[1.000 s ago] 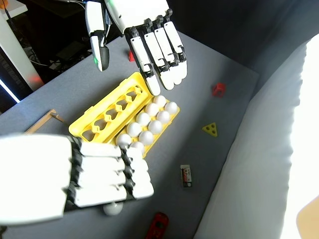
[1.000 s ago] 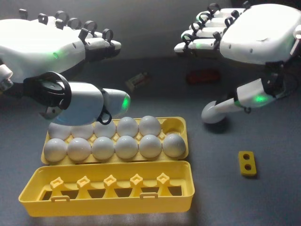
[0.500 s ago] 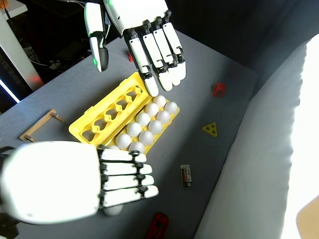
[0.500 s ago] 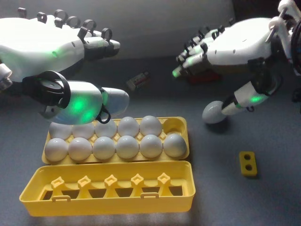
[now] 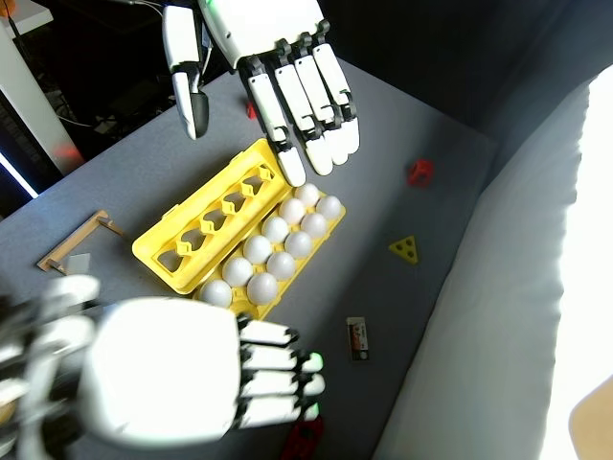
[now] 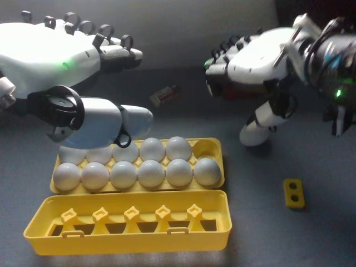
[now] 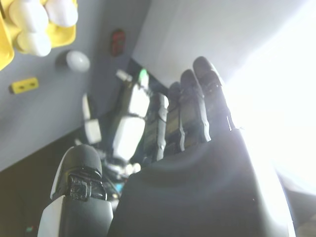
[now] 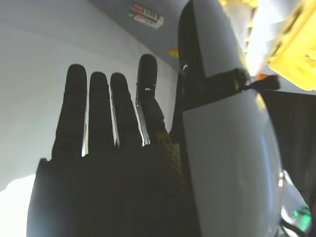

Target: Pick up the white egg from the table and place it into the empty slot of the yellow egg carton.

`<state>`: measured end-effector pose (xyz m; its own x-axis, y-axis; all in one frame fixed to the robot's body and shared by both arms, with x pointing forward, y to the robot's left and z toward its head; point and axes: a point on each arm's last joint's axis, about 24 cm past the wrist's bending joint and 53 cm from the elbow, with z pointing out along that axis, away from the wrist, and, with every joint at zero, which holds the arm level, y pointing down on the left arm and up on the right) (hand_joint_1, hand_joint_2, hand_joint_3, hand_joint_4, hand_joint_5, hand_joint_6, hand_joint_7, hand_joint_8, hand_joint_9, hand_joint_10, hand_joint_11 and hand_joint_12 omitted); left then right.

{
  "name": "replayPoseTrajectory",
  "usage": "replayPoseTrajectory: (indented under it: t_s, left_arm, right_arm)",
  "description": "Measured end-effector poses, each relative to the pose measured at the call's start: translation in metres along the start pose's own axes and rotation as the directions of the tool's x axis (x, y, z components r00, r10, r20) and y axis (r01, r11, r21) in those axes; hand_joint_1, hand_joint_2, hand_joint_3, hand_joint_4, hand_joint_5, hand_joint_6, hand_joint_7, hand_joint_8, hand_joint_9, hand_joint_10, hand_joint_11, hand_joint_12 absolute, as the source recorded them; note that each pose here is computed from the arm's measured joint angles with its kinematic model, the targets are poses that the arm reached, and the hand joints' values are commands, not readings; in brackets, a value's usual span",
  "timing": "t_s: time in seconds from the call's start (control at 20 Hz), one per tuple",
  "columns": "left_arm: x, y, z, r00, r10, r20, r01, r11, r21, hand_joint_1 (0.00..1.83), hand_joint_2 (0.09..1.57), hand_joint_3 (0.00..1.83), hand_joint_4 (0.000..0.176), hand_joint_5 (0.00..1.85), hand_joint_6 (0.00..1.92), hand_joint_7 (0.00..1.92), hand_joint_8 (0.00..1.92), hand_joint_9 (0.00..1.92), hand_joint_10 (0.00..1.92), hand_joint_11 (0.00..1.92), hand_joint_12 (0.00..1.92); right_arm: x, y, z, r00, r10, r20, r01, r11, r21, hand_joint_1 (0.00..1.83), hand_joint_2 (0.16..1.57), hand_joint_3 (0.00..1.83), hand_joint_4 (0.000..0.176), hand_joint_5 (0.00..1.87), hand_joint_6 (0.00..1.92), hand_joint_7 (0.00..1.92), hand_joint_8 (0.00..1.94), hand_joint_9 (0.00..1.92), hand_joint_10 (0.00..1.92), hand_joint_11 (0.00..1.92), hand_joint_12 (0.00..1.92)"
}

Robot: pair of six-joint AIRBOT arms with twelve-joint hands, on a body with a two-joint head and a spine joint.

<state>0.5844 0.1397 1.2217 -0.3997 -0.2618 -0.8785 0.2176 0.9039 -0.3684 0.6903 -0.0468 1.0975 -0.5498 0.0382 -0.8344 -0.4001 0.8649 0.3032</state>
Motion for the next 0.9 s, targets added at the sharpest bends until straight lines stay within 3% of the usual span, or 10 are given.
replayPoseTrajectory:
  t_s: [0.1,0.15,0.25,0.4,0.5,0.9]
  left_arm:
    - [0.001,0.003,0.0,1.0,0.004,-0.001,-0.004,0.9999,-0.01,0.03,1.29,0.0,0.031,0.17,0.01,0.11,0.0,0.12,0.0,0.0,0.56]
    - [0.002,0.002,0.0,1.0,-0.001,-0.005,0.001,1.0,-0.007,0.03,1.29,0.0,0.031,0.17,0.01,0.11,0.0,0.12,0.0,0.0,0.56]
    - [0.003,-0.001,-0.001,1.0,0.0,-0.007,0.0,1.0,0.001,0.04,1.29,0.0,0.031,0.17,0.0,0.11,0.0,0.12,0.0,0.0,0.56]
    - [0.006,-0.005,-0.002,0.9999,-0.006,-0.016,0.006,0.9999,0.009,0.04,1.3,0.0,0.031,0.16,0.0,0.11,0.0,0.12,0.0,0.0,0.5]
    - [0.008,-0.008,-0.004,0.9998,-0.004,-0.02,0.004,0.9999,0.013,0.03,1.3,0.0,0.031,0.16,0.0,0.11,0.0,0.12,0.0,0.0,0.49]
    - [0.008,-0.006,-0.004,0.9998,0.0,-0.019,0.0,1.0,0.007,0.05,1.3,0.0,0.031,0.17,0.0,0.11,0.0,0.12,0.0,0.0,0.46]
  right_arm:
    - [-0.001,-0.005,0.002,1.0,0.003,0.01,-0.004,1.0,0.008,1.1,1.05,0.01,0.012,0.05,1.03,0.04,0.0,0.03,0.02,0.0,0.03]
    - [-0.005,-0.01,0.003,1.0,0.015,0.025,-0.015,1.0,0.024,1.1,1.05,0.01,0.012,0.05,1.02,0.04,0.0,0.03,0.02,0.0,0.01]
    - [-0.009,-0.019,0.003,0.999,0.005,0.04,-0.007,0.999,0.05,1.1,1.05,0.01,0.01,0.05,1.01,0.04,0.0,0.02,0.02,0.01,0.0]
    - [0.002,-0.027,0.005,1.0,-0.009,0.02,0.008,0.997,0.081,1.1,1.05,0.01,0.007,0.07,0.98,0.04,0.0,0.02,0.02,0.01,0.01]
    - [0.009,-0.027,0.006,1.0,-0.011,0.009,0.01,0.997,0.082,1.11,1.04,0.01,0.0,0.08,0.97,0.0,0.0,0.0,0.0,0.0,0.0]
    - [0.026,-0.028,0.01,1.0,0.006,-0.021,-0.004,0.995,0.095,1.16,1.04,0.01,0.0,0.1,0.96,0.0,0.0,0.0,0.0,0.0,0.0]
